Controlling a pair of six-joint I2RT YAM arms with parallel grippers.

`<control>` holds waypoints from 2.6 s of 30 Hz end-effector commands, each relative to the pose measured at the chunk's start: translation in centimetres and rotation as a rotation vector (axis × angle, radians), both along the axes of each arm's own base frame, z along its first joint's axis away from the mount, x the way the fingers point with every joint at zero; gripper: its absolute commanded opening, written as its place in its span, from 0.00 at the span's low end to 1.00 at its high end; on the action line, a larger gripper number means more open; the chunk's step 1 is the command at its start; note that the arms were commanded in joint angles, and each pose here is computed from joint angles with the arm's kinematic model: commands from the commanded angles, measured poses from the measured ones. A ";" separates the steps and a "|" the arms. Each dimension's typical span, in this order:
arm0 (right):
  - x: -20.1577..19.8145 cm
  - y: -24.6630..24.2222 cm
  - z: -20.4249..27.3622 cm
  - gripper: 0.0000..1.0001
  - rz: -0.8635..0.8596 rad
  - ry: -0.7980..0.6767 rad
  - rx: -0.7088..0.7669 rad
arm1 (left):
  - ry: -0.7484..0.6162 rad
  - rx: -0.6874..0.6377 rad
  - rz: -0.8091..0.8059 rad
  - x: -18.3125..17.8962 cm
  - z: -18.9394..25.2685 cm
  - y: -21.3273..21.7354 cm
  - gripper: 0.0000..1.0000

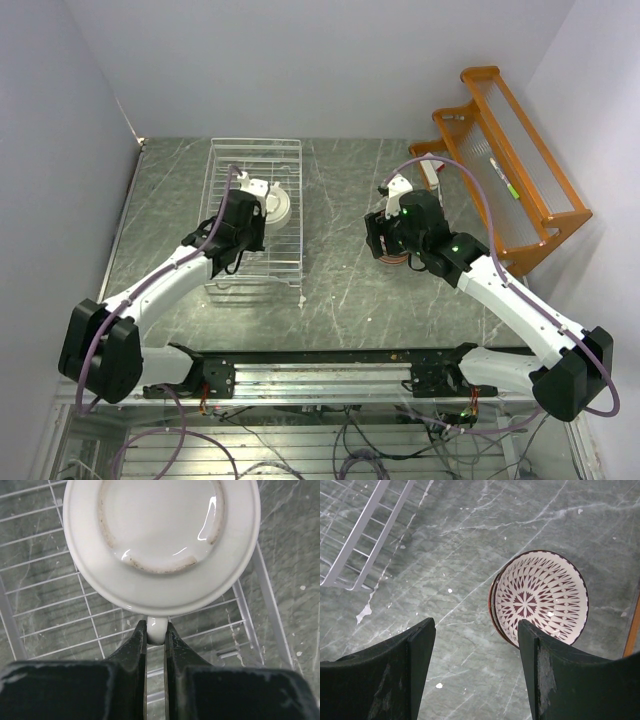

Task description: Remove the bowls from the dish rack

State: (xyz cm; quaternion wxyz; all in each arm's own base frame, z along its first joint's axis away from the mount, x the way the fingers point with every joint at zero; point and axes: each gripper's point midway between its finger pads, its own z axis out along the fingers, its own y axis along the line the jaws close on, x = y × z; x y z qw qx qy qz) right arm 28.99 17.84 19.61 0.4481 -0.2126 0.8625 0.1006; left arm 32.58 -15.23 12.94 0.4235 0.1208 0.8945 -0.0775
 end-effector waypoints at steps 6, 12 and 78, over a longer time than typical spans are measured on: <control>-0.1 1.6 1.3 0.67 0.043 -0.023 0.096 | -0.233 -0.264 -0.030 1.5 7.7 -2.9 0.07; -1.2 6.3 3.9 0.76 0.197 -0.032 0.353 | -0.296 -0.453 -0.133 0.0 10.0 -5.4 0.07; -1.5 9.9 12.8 0.80 0.497 -0.090 1.009 | -0.249 -1.429 -0.806 -9.6 20.0 -13.0 0.07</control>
